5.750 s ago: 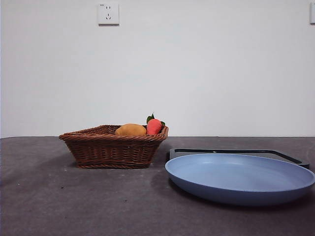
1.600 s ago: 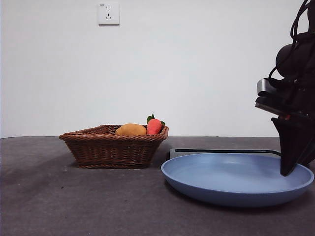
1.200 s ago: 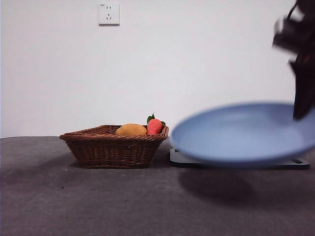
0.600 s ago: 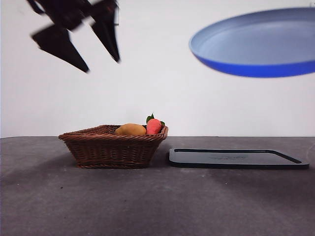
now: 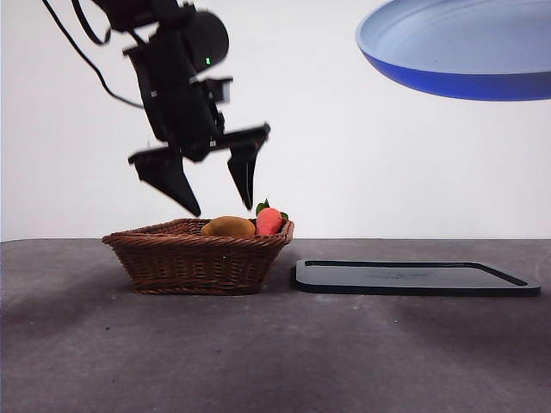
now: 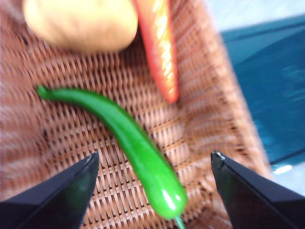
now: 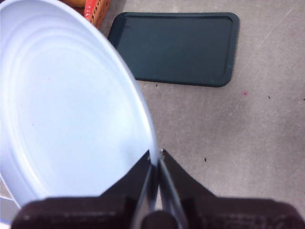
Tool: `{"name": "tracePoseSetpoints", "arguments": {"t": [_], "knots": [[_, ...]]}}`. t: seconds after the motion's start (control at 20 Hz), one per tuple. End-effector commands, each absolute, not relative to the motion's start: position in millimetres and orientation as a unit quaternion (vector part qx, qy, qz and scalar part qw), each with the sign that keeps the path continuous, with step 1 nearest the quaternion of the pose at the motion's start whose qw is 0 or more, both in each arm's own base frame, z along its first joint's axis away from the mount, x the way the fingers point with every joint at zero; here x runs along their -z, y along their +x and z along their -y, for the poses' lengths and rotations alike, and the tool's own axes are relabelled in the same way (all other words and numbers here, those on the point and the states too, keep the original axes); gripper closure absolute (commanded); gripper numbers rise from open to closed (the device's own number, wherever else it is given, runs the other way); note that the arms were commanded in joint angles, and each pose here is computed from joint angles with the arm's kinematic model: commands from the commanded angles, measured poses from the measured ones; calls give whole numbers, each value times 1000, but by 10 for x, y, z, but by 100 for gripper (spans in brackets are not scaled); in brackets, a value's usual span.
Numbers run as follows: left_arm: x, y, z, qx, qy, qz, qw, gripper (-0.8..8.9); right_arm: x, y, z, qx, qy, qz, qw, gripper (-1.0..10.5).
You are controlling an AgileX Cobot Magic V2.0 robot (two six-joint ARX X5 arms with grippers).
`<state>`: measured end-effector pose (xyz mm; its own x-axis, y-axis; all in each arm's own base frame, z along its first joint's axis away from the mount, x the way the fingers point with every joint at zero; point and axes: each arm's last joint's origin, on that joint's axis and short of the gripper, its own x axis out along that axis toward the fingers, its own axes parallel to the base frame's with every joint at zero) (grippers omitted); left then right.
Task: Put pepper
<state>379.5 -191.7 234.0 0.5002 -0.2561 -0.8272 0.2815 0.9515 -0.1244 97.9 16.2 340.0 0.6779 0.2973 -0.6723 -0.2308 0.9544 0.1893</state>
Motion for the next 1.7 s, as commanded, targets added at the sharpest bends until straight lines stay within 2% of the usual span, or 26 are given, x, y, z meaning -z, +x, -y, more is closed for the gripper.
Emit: {"name": "tracePoseSetpoints", "arguments": {"t": [0.05, 0.3, 0.9, 1.5, 1.7], "knots": [[-2198, 3883, 1986, 149, 8, -480, 864, 417, -3427, 981, -164, -144, 50, -371, 916, 941], [-1973, 3948, 2038, 136, 18, -490, 861, 417, -3424, 977, -164, -144, 50, -373, 915, 941], [-1785, 3966, 2104, 127, 32, -501, 855, 417, -3427, 983, -165, -145, 48, -371, 916, 941], [-1746, 3904, 2080, 116, 26, -536, 836, 679, -3430, 985, -165, -148, 41, -367, 917, 941], [-1777, 3885, 2060, 109, 21, -542, 833, 690, -3430, 985, -165, -149, 41, -368, 917, 941]]}}
